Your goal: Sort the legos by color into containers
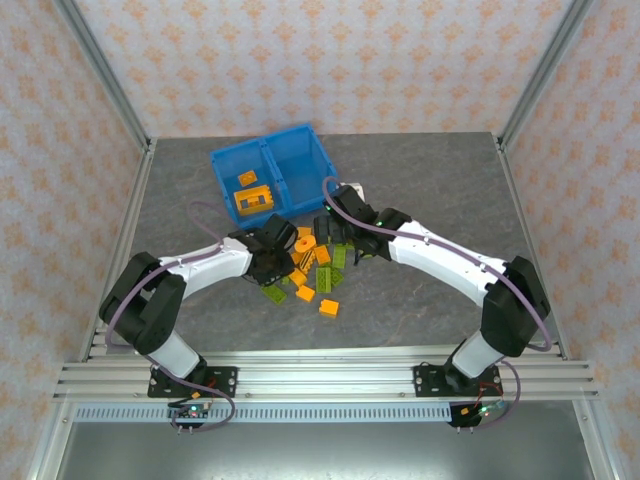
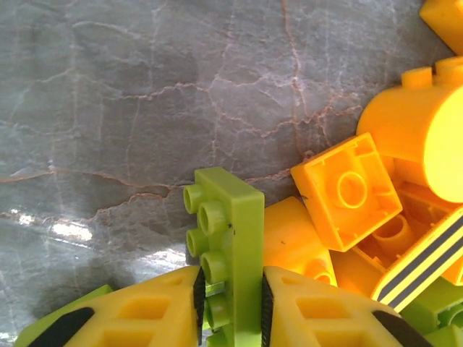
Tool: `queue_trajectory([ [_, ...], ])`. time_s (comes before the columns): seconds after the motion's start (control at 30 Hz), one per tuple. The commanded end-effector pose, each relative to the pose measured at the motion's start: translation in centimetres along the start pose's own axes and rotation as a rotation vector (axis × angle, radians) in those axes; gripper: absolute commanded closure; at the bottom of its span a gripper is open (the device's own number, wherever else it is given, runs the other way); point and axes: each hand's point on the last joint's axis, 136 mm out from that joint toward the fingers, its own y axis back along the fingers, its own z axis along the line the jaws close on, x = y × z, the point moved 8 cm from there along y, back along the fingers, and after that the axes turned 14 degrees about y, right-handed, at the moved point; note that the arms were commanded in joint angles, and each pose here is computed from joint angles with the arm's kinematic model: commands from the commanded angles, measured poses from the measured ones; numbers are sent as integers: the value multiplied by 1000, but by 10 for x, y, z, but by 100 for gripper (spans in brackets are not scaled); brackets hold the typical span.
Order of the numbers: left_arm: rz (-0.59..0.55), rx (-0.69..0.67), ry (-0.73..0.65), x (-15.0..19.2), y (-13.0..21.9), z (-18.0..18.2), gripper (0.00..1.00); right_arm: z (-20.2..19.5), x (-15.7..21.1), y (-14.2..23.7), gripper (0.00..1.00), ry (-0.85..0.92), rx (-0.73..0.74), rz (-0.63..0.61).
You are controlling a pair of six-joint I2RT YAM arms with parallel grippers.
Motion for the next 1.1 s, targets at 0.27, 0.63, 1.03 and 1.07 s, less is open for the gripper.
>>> queue_trajectory([
  [0.27, -191, 129, -101, -26, 88, -38, 96, -10, -5, 15, 1, -16, 41, -23],
  [0.63, -561, 222, -282, -107, 152, -181, 96, -20, -3, 38, 1, -69, 51, -84],
  [1.03, -534, 188, -253, -155, 75, -235, 96, -40, 21, 68, 1, -142, 67, -126],
  [1.07, -531, 205, -252, -154, 77, -235, 95, -41, 22, 67, 1, -142, 69, -125],
])
